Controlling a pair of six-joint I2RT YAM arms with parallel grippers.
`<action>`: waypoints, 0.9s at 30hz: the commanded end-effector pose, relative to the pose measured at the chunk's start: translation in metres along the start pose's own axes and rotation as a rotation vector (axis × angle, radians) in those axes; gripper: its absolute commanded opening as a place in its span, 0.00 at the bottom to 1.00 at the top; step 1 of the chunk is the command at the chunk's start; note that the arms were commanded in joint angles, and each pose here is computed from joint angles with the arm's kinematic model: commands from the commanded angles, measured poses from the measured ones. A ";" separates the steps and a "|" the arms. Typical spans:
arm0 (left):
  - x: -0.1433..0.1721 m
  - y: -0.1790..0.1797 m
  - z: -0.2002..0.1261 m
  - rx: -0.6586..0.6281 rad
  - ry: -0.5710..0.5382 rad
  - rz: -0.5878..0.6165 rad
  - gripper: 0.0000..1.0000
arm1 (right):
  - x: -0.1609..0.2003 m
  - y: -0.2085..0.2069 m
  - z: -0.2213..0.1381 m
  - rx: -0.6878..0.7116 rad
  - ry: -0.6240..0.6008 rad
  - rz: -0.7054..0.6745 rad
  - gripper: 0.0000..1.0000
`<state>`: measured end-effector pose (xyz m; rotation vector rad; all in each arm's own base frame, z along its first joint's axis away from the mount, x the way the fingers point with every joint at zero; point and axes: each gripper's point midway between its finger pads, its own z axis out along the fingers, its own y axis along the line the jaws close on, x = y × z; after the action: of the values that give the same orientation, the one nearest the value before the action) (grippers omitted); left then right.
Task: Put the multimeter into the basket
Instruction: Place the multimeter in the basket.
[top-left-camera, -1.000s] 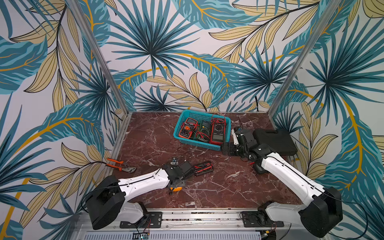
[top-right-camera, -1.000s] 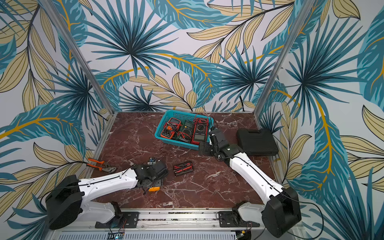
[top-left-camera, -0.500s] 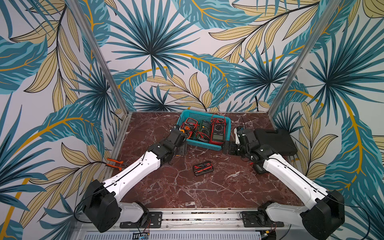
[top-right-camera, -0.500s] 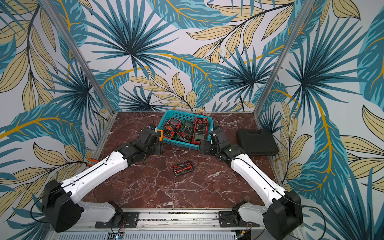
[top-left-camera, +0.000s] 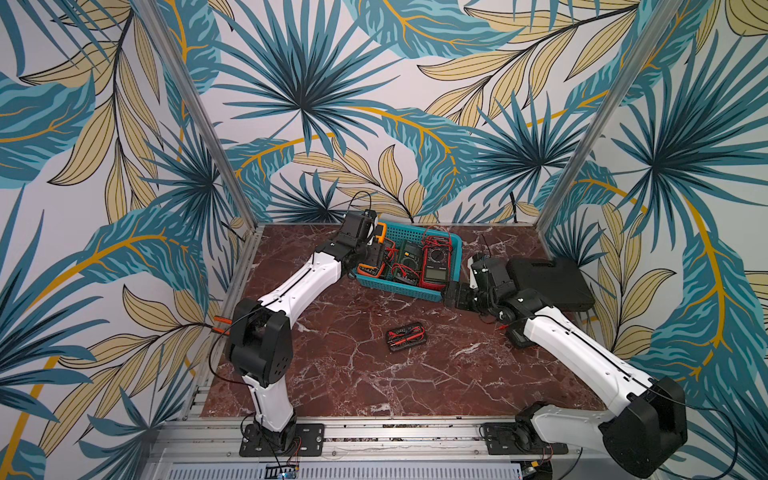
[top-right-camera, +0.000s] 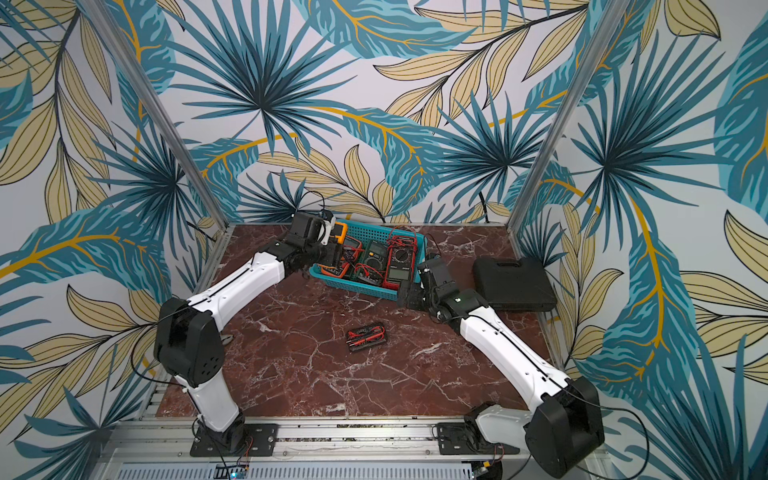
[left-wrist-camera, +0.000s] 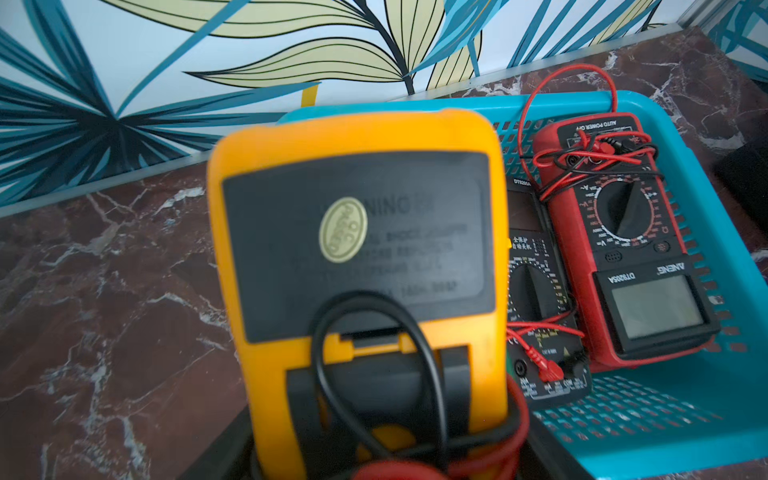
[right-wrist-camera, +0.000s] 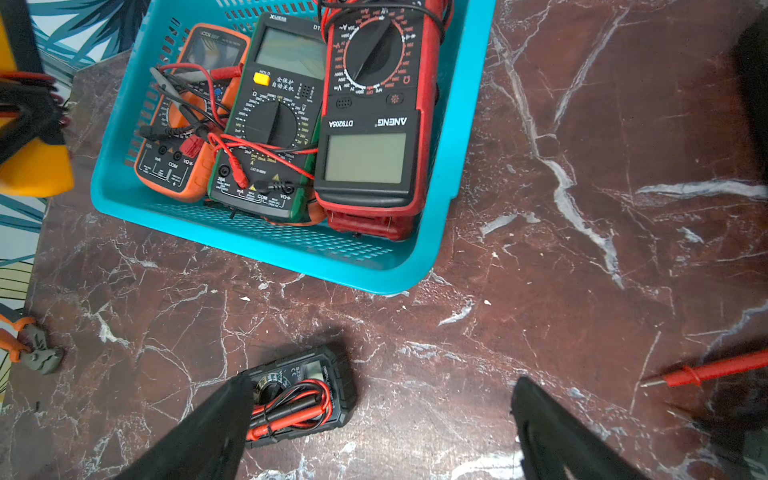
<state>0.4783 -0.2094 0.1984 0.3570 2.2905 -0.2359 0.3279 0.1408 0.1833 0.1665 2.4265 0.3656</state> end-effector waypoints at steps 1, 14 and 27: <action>-0.017 -0.004 0.002 0.050 -0.023 0.046 0.31 | 0.008 -0.002 0.005 0.007 0.015 0.010 0.99; 0.000 0.003 0.040 0.038 0.058 0.035 0.39 | 0.010 0.000 0.010 0.009 0.027 0.010 1.00; 0.041 0.029 0.078 -0.118 0.288 -0.029 0.56 | 0.010 0.001 0.012 0.012 0.031 0.007 0.99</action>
<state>0.5202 -0.2129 0.1299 0.3555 2.4872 -0.1583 0.3287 0.1457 0.1756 0.1647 2.4471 0.3639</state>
